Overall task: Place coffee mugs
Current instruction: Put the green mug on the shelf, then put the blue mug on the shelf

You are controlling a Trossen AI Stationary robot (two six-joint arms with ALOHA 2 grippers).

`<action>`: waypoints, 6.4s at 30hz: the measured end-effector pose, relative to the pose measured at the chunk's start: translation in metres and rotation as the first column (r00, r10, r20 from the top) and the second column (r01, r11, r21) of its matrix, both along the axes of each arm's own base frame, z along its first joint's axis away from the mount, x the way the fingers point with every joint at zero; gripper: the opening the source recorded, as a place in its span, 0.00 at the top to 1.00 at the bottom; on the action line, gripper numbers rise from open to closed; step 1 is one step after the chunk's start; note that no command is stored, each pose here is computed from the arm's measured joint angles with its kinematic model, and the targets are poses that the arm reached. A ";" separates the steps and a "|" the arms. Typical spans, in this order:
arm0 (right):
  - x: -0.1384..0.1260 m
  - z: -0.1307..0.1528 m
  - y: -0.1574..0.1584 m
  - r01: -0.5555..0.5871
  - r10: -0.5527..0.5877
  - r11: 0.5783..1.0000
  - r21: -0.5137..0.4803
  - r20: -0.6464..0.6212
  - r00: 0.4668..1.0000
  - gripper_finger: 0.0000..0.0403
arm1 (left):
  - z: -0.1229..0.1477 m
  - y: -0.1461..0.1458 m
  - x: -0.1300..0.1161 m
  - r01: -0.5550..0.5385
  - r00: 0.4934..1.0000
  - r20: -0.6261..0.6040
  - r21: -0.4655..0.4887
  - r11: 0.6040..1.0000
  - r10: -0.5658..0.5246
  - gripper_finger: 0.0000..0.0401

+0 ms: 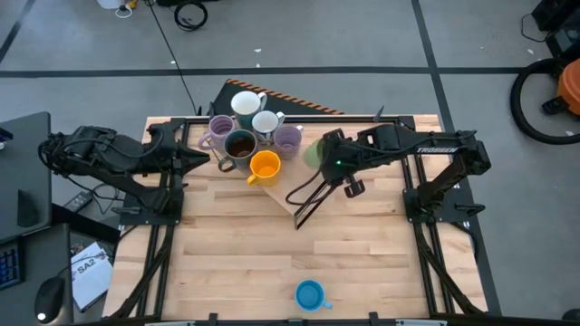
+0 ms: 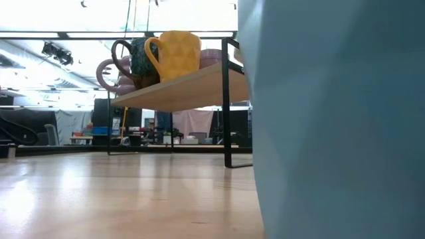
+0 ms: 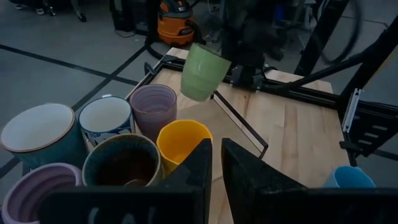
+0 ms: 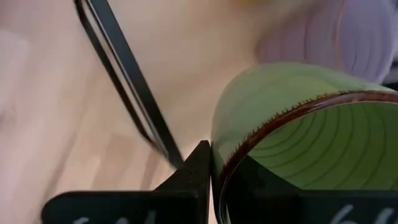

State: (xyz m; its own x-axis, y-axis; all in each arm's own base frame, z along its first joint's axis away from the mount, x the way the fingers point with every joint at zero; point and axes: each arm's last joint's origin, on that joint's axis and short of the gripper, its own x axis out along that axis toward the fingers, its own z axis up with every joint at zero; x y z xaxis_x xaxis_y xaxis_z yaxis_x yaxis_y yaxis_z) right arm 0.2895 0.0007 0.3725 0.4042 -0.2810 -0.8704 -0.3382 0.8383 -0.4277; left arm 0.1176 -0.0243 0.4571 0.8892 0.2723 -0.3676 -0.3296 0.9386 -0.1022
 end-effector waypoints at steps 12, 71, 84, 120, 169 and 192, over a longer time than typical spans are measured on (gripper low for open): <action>0.023 -0.020 0.005 -0.104 0.106 0.992 0.067 -0.036 0.994 0.92 | 0.000 0.000 0.000 0.000 1.000 -0.002 0.000 1.000 0.000 0.90; 0.029 -0.021 -0.010 0.149 -0.150 0.988 0.038 0.026 0.988 0.64 | -0.001 0.000 -0.001 0.005 1.000 -0.017 0.006 1.000 -0.005 0.90; 0.029 -0.016 -0.008 0.140 -0.141 0.990 0.034 0.066 0.988 0.59 | -0.001 0.000 -0.001 0.002 1.000 -0.014 -0.002 1.000 -0.002 0.90; -0.018 0.036 0.085 0.603 -0.703 0.665 0.441 0.097 0.704 0.47 | -0.099 -0.135 0.160 0.300 0.825 -0.276 -0.525 0.797 -0.492 0.90; -0.093 0.040 0.193 0.202 -0.281 0.942 0.269 0.303 0.911 0.47 | -0.221 -0.235 0.280 -0.549 0.824 -0.557 -0.741 0.387 0.102 0.48; -0.093 0.040 0.193 0.210 -0.291 0.939 0.273 0.305 0.907 0.47 | -0.236 -0.241 0.286 -0.546 0.825 -0.559 -0.749 0.375 0.082 0.52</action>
